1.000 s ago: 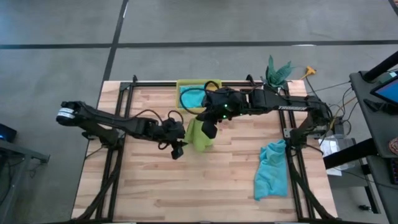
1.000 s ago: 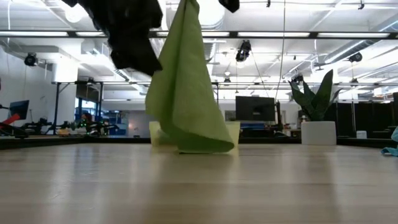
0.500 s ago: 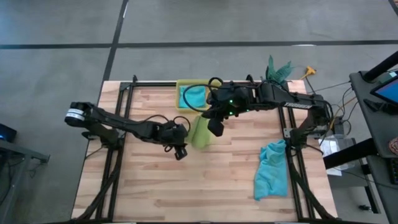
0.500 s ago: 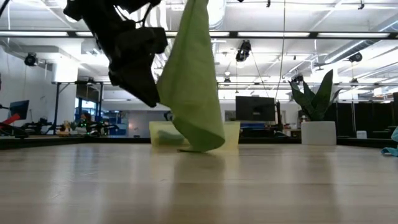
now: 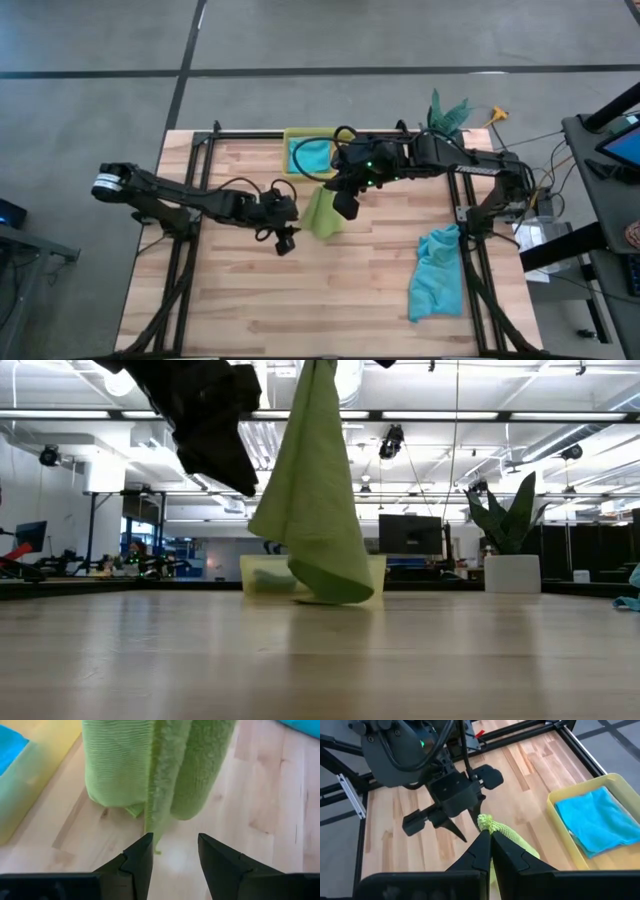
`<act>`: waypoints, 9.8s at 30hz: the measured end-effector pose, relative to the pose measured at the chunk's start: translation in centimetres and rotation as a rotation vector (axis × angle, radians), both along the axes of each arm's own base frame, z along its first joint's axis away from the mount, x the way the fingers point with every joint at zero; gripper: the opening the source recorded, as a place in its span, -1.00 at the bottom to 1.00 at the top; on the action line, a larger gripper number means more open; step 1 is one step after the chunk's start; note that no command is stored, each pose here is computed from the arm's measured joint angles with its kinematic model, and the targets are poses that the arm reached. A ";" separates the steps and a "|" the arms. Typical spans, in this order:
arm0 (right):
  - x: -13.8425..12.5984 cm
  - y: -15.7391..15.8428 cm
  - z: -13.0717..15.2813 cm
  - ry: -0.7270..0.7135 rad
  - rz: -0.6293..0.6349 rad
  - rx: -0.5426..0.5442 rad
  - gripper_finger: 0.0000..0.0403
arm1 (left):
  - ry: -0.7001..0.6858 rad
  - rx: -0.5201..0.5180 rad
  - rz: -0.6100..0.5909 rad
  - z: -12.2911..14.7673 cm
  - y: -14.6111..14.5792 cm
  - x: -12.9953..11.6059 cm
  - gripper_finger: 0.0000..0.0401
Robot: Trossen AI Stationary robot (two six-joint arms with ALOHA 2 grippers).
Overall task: Fold microfiber towels
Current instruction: Fold the green microfiber cloth
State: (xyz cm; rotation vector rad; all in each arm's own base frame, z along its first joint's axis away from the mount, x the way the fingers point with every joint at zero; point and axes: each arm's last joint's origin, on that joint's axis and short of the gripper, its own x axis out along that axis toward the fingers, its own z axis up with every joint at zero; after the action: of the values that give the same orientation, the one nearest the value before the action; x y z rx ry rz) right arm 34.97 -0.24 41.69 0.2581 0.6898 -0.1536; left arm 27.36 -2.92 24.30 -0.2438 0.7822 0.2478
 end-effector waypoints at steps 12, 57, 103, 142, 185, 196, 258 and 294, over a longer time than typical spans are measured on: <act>-0.1 0.0 0.3 -0.010 0.007 0.004 -0.96 | 0.066 0.005 0.000 -1.7 0.2 -1.2 -0.30; -0.4 0.4 0.7 -0.023 0.059 0.032 -0.96 | -0.038 -0.045 -0.038 -3.0 1.6 -0.5 -0.03; -2.7 3.0 1.1 0.077 0.125 0.260 -0.96 | -0.087 -0.332 -0.076 7.7 1.8 -12.9 -1.00; -1.6 5.0 -18.2 0.291 -0.210 0.154 -0.85 | 0.192 -0.499 -0.205 -1.4 0.1 -10.8 -1.00; 1.5 5.9 -25.4 0.409 0.278 -0.249 -0.20 | 0.236 -0.419 -0.090 -4.7 1.1 -7.2 -1.00; 0.2 5.5 -27.4 0.444 0.246 -0.236 -0.38 | 0.133 -0.445 -0.063 -4.0 1.1 -6.4 -1.00; 1.2 3.4 -28.2 0.218 0.068 -0.122 -0.95 | 0.087 -0.448 -0.079 -3.9 1.0 -5.9 -1.00; 2.5 1.3 -23.9 0.380 -0.001 -0.153 -0.96 | 0.333 -0.377 -0.176 -5.6 0.9 -8.2 -1.00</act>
State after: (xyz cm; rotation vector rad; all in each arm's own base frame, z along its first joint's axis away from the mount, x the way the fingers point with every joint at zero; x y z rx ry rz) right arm 37.48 1.02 17.76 0.0809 1.0496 -0.2587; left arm 19.18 -1.99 18.74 -0.4941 1.1741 -0.0303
